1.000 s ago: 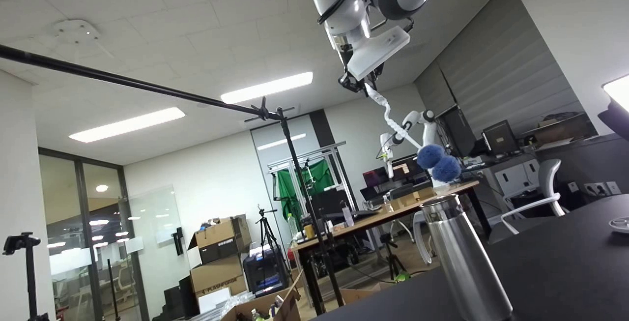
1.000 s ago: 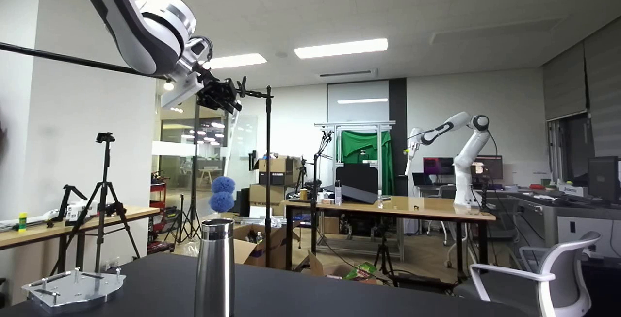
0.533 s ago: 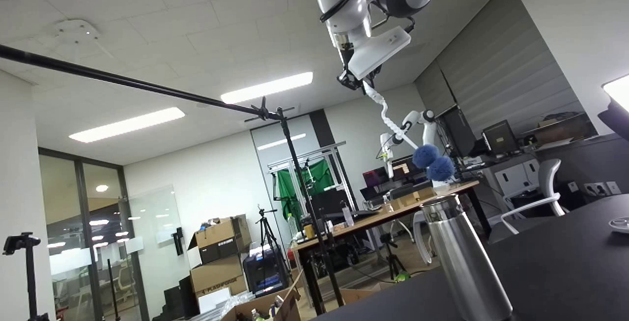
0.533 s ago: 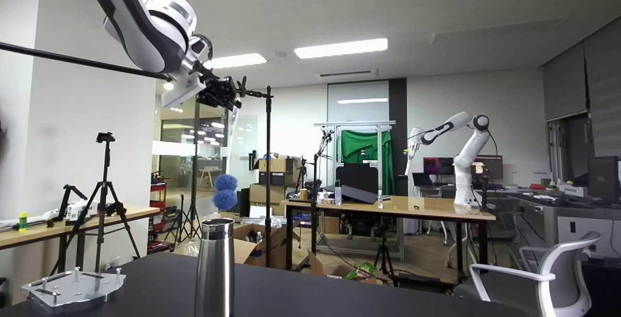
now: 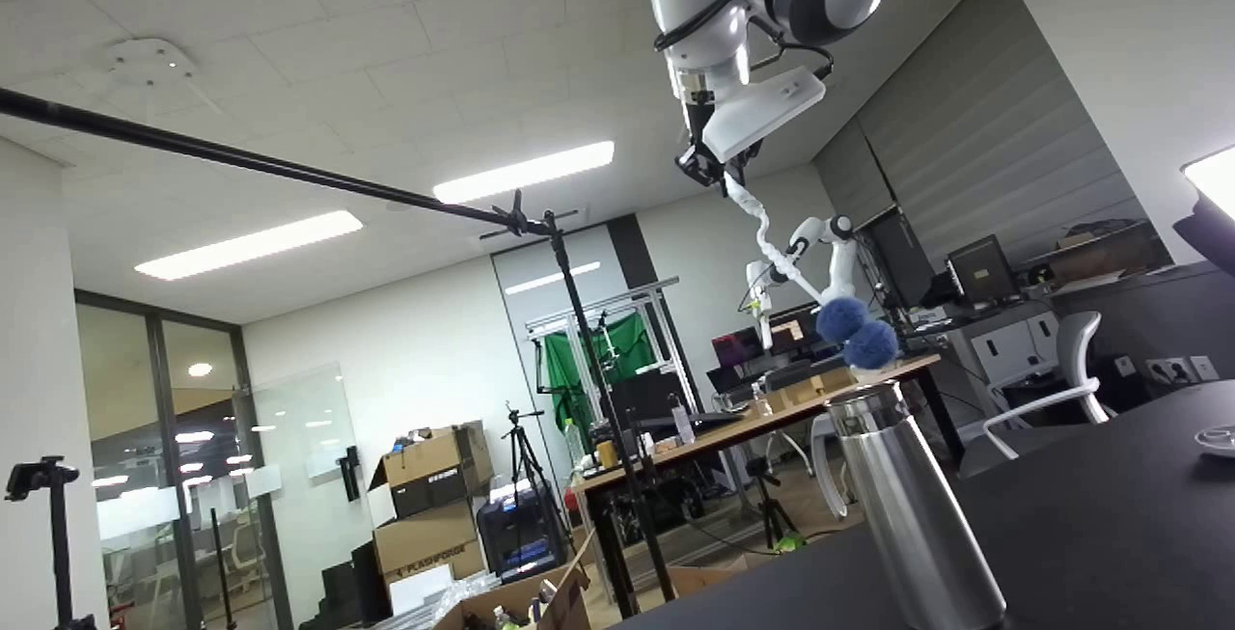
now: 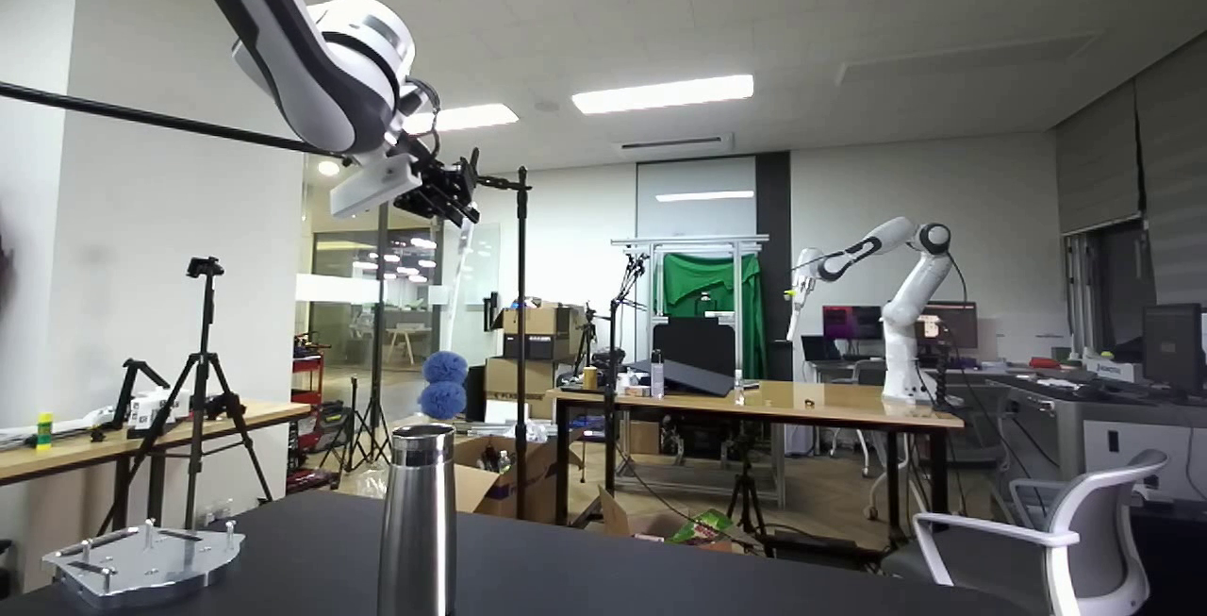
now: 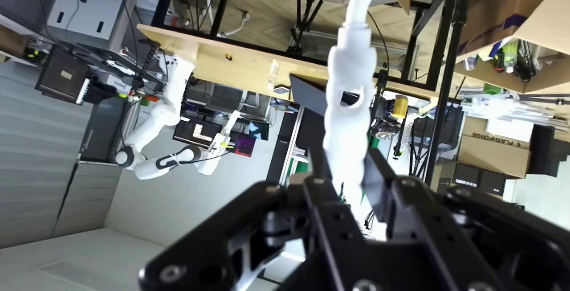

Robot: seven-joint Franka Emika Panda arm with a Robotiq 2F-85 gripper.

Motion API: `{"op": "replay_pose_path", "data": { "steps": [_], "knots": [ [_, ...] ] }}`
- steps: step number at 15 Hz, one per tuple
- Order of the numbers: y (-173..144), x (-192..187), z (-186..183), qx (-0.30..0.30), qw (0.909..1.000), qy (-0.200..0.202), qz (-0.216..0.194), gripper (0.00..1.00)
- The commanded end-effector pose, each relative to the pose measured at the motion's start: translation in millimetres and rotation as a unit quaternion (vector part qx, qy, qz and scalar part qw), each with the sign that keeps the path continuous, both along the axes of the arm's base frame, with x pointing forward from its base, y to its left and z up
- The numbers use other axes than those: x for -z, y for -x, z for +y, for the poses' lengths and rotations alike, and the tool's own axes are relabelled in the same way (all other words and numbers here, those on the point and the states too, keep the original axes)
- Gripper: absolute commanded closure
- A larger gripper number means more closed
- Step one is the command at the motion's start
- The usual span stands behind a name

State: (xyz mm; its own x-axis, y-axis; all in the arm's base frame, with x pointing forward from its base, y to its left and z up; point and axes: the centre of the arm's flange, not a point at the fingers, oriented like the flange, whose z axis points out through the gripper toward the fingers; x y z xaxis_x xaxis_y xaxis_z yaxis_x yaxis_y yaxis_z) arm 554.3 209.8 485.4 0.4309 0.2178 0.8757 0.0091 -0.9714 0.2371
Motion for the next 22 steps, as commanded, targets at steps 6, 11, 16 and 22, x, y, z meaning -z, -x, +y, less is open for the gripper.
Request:
{"op": "replay_pose_path", "data": {
  "steps": [6,11,16,22],
  "knots": [
    [-1.9,-0.2,1.9,-0.001,1.0000,0.000,-0.002,0.75],
    [-3.4,-1.4,5.6,-0.004,1.0000,0.003,-0.006,0.94],
    [-3.4,3.6,15.1,-0.011,0.9999,0.002,-0.007,0.94],
    [-6.1,15.1,21.8,-0.026,0.9995,-0.005,-0.014,0.94]
  ]
}}
